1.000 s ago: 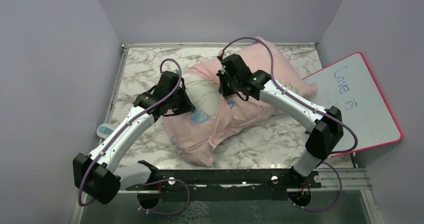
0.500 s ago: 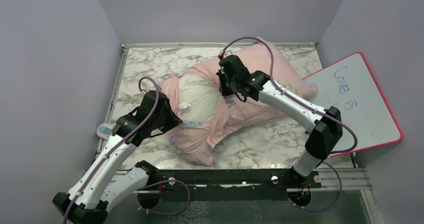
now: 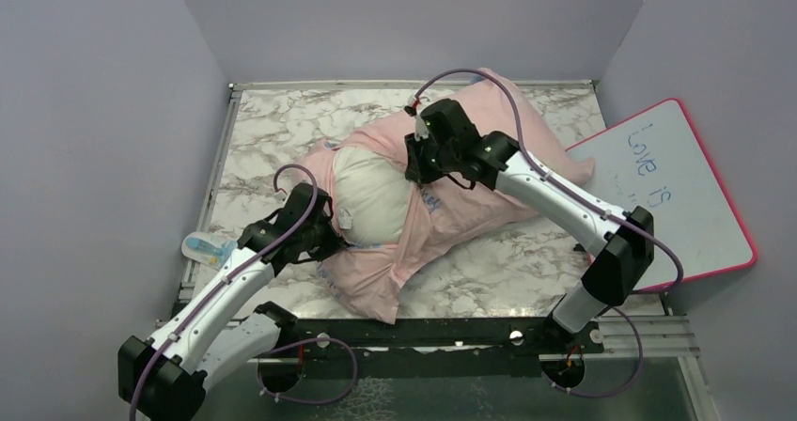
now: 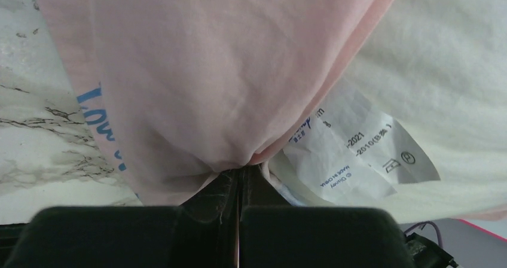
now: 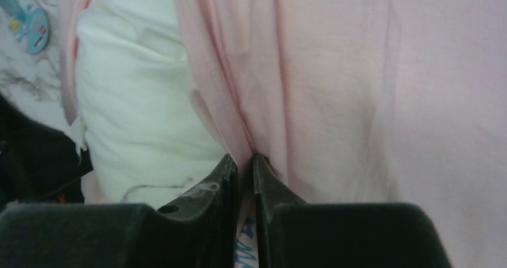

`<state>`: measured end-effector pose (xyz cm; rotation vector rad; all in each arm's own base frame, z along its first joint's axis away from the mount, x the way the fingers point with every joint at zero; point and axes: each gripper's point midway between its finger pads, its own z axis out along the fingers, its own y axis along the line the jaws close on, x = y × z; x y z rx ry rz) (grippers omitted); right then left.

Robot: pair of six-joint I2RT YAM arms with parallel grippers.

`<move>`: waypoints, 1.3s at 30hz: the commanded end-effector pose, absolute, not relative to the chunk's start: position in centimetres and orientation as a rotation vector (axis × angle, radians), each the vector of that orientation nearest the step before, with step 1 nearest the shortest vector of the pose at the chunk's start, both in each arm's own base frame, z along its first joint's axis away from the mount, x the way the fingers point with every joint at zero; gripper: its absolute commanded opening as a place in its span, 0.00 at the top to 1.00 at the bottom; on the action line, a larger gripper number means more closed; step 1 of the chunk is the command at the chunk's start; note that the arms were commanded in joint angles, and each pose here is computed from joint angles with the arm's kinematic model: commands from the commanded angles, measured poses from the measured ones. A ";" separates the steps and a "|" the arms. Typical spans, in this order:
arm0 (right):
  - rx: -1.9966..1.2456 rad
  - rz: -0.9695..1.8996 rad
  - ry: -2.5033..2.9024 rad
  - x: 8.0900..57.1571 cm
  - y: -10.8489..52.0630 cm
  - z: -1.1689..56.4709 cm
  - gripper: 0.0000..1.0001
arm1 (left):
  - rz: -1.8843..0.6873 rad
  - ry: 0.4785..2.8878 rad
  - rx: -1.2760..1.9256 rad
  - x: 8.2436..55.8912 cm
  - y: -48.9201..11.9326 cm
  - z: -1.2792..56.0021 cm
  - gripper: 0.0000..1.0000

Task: Remove the pillowcase from the pillow
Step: Remove the pillow from the pillowcase.

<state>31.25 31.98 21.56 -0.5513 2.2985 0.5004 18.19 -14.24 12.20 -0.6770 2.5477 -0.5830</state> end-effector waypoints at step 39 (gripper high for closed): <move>-0.955 -0.256 2.089 29.1 35.5 12.0 0.39 | -0.723 2.428 -0.659 18.6 -14.9 12.3 1.00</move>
